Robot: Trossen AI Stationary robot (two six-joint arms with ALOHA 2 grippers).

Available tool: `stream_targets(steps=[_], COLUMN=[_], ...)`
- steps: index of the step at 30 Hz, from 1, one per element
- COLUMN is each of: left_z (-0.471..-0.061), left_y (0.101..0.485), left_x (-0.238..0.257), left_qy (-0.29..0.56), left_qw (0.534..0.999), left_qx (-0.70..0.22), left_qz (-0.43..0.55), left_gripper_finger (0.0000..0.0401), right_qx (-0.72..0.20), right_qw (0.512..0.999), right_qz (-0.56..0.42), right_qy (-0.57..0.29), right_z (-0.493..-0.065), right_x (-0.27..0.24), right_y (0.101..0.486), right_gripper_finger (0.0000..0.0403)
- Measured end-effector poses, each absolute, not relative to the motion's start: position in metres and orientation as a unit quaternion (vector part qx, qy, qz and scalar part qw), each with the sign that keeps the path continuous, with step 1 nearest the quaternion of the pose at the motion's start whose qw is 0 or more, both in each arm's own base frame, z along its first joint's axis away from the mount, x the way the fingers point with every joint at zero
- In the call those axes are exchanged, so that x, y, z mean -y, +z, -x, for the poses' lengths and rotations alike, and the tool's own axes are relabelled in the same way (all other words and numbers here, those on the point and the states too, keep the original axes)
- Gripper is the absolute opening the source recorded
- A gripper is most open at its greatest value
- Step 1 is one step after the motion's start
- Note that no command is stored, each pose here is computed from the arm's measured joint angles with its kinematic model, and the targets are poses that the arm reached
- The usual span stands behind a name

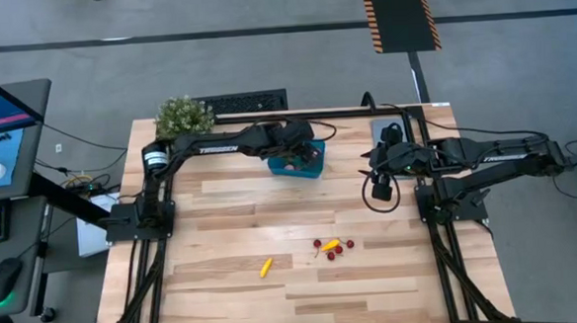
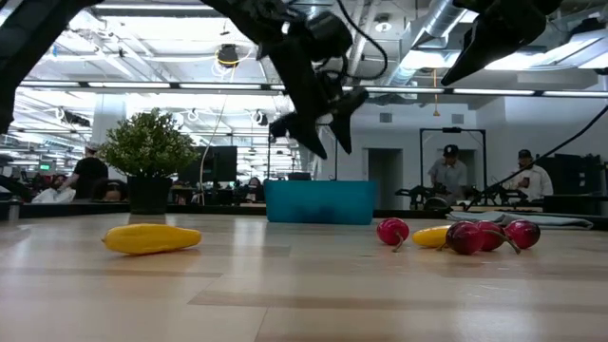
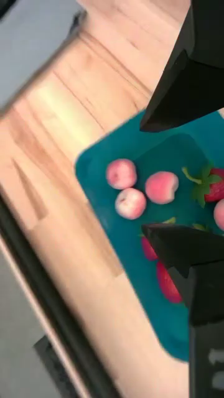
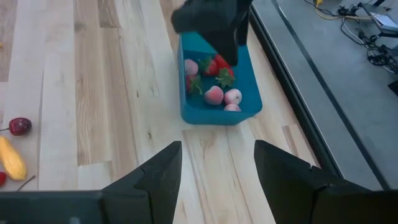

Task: Pick and placing Produce into tupperware
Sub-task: Put the corn into the blue bin

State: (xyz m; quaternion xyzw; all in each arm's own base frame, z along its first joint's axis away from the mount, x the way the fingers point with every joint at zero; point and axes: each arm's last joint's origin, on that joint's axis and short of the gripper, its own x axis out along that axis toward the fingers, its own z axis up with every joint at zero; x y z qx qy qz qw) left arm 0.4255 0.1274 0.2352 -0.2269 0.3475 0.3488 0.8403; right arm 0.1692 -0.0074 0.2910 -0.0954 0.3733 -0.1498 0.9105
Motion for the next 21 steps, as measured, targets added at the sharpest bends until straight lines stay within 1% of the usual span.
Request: stream_targets(steps=[6,16,21], left_z=[-0.421,-0.425,-0.427], left_y=[0.25,0.25,0.252], left_x=[-0.12,-0.103,-0.086], left_qy=[0.344,0.318,0.3], left_qw=[0.847,0.858,0.862], left_qx=[-0.341,-0.349,-0.356], left_qz=[0.218,0.204,0.198], left_gripper_finger=[0.0242,0.0242,0.0242], right_qx=[-0.373,-0.371,-0.371], right_qw=[0.911,0.912,0.912], right_qz=[0.095,0.083,0.083], right_qy=[-0.15,-0.155,-0.155], right_z=[-0.169,-0.169,-0.169], right_x=[0.007,0.007,0.007], right_y=[0.291,0.291,0.291], right_gripper_finger=[0.0225,0.0225,0.0225])
